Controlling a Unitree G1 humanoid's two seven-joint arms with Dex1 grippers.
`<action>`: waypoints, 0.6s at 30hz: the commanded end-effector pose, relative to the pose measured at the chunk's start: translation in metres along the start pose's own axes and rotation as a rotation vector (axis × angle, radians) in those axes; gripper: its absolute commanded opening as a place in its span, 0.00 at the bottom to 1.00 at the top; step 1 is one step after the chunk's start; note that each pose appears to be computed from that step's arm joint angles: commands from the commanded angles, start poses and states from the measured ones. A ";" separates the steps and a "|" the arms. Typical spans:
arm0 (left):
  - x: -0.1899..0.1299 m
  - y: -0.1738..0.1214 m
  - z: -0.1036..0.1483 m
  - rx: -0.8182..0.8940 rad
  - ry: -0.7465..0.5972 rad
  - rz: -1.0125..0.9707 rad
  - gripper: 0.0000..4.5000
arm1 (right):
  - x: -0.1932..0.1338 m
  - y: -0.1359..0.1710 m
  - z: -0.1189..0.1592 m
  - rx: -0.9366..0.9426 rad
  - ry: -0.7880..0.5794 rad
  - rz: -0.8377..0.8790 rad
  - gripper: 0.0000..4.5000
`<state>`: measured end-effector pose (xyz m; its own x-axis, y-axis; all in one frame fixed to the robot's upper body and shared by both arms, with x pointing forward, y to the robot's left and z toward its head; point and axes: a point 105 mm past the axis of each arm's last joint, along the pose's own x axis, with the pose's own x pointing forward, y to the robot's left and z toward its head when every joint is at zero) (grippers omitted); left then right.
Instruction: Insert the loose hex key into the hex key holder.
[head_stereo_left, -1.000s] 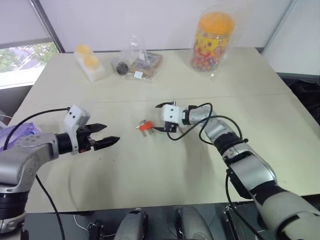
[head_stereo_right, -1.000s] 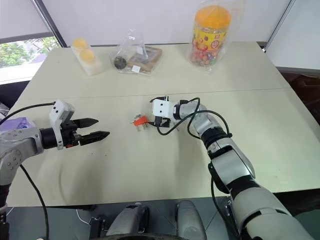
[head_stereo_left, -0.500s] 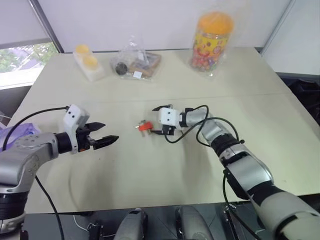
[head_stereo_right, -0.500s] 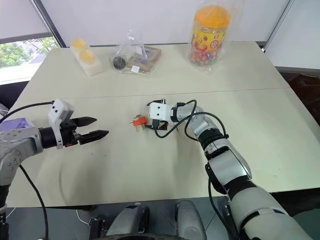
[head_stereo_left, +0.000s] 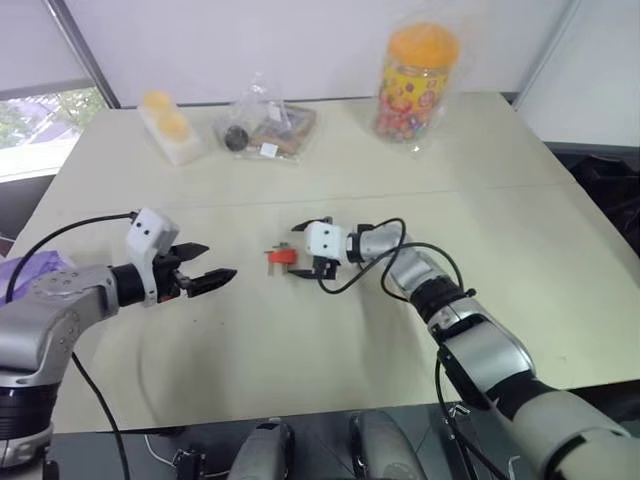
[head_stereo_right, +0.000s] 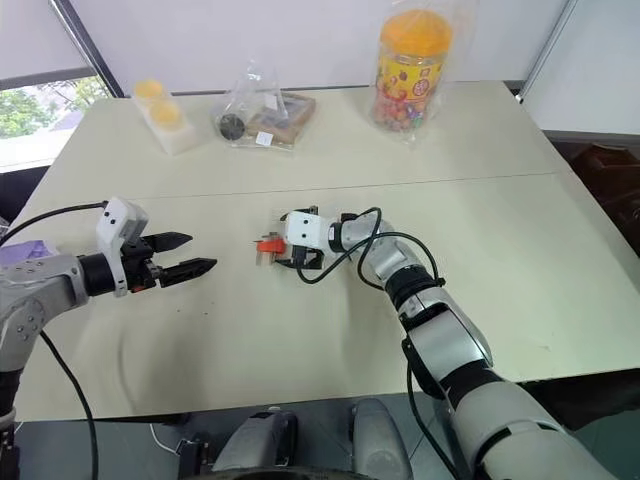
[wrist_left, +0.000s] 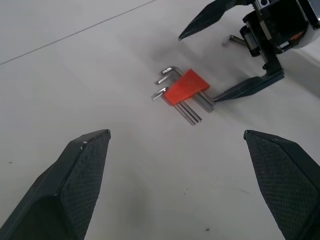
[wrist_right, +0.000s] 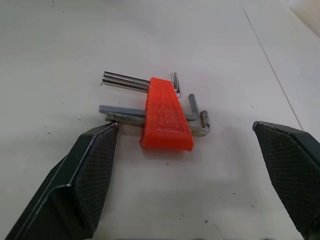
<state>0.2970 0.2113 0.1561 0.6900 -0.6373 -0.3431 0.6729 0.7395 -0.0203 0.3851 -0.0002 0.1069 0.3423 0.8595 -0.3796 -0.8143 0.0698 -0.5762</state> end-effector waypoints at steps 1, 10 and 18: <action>-0.005 0.000 0.013 0.044 -0.049 0.017 0.99 | 0.006 0.008 0.004 0.005 -0.009 0.028 1.00; -0.001 0.000 0.013 0.047 -0.056 0.017 0.99 | 0.006 0.016 -0.012 0.173 0.034 0.098 1.00; 0.001 0.000 0.014 0.051 -0.066 0.024 0.99 | 0.010 0.018 -0.012 0.250 0.047 0.154 1.00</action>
<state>0.3008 0.2089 0.1573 0.7094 -0.6302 -0.3156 0.6622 0.7493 -0.0079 0.3869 -0.0006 0.0982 0.2735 0.8535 -0.4436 -0.9251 0.1072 -0.3642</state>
